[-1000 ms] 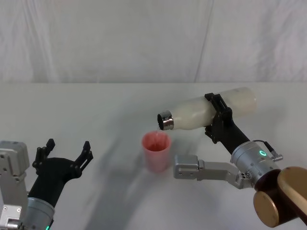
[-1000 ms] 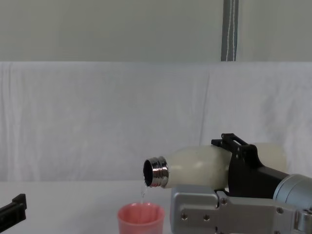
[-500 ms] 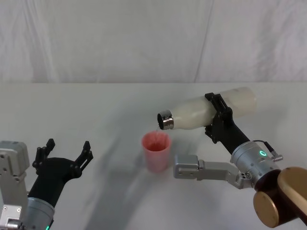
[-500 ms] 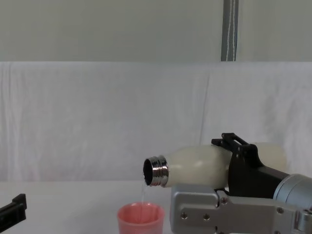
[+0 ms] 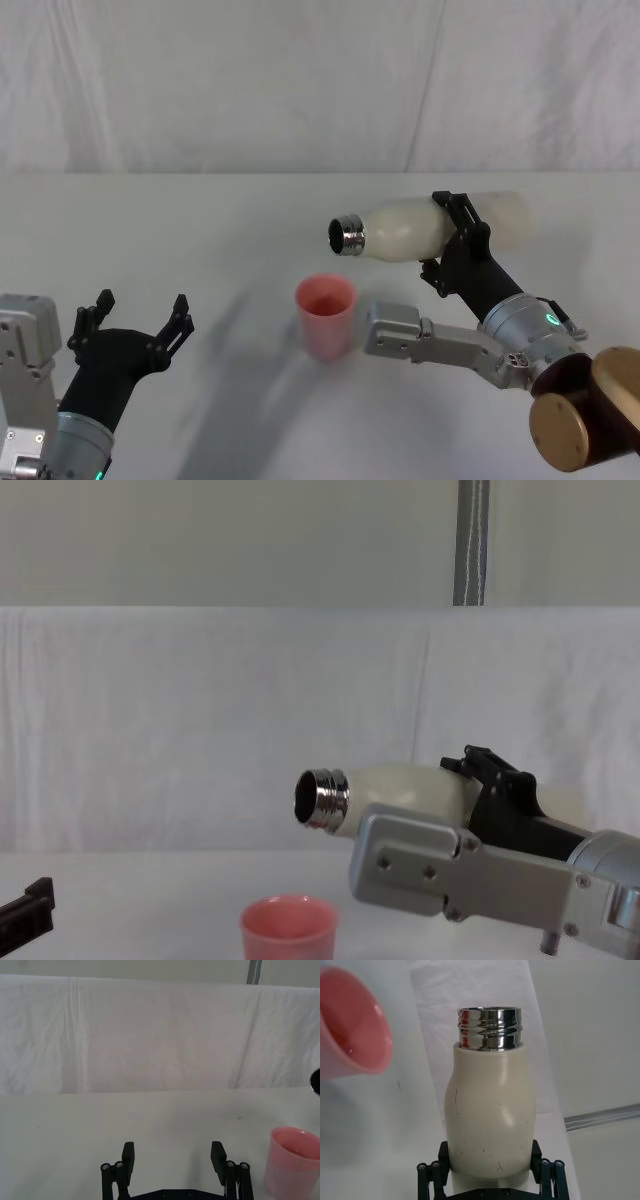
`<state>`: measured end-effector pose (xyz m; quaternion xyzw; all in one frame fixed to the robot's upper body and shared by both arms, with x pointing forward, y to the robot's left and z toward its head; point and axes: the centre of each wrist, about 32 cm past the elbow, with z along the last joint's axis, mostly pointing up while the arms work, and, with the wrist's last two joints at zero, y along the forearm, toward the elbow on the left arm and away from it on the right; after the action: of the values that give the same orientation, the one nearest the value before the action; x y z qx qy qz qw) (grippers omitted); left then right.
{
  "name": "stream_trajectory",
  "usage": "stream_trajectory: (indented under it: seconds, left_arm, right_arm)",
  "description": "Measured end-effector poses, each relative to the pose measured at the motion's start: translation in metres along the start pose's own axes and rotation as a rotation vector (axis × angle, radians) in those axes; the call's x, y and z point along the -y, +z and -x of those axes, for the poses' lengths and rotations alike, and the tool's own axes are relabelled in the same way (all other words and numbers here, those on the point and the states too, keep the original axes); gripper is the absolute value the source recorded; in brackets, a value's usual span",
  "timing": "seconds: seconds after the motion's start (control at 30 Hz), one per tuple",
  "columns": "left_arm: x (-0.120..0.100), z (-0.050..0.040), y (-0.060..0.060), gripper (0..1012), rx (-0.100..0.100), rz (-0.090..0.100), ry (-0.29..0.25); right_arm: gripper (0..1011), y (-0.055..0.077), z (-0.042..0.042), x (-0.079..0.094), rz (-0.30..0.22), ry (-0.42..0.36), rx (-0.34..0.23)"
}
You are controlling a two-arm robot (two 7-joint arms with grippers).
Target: Grasp the thermos with one hand and pour water into the cup lid.
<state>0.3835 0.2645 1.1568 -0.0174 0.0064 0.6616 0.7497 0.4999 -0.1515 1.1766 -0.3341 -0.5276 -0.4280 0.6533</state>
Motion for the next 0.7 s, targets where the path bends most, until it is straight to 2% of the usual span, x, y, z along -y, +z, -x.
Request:
stream_trajectory:
  seconds: [0.27,0.43,0.47,0.7]
  left_arm:
    - [0.0,0.0,0.0,1001,0.0,0.0,0.0]
    - [0.0,0.0,0.0,1001,0.0,0.0,0.0]
    - [0.0,0.0,0.0,1001,0.0,0.0,0.0]
    - [0.0,0.0,0.0,1001,0.0,0.0,0.0]
  right_arm:
    - [951,0.001,-0.0033,0.001,-0.022,-0.006,-0.093]
    - [951,0.002,-0.0059,0.002,-0.041,-0.009,-0.173]
    - [951,0.002,-0.0059,0.002,-0.041,-0.009,-0.173]
    - [951,0.0,-0.0106,0.003,-0.055,-0.021,-0.308]
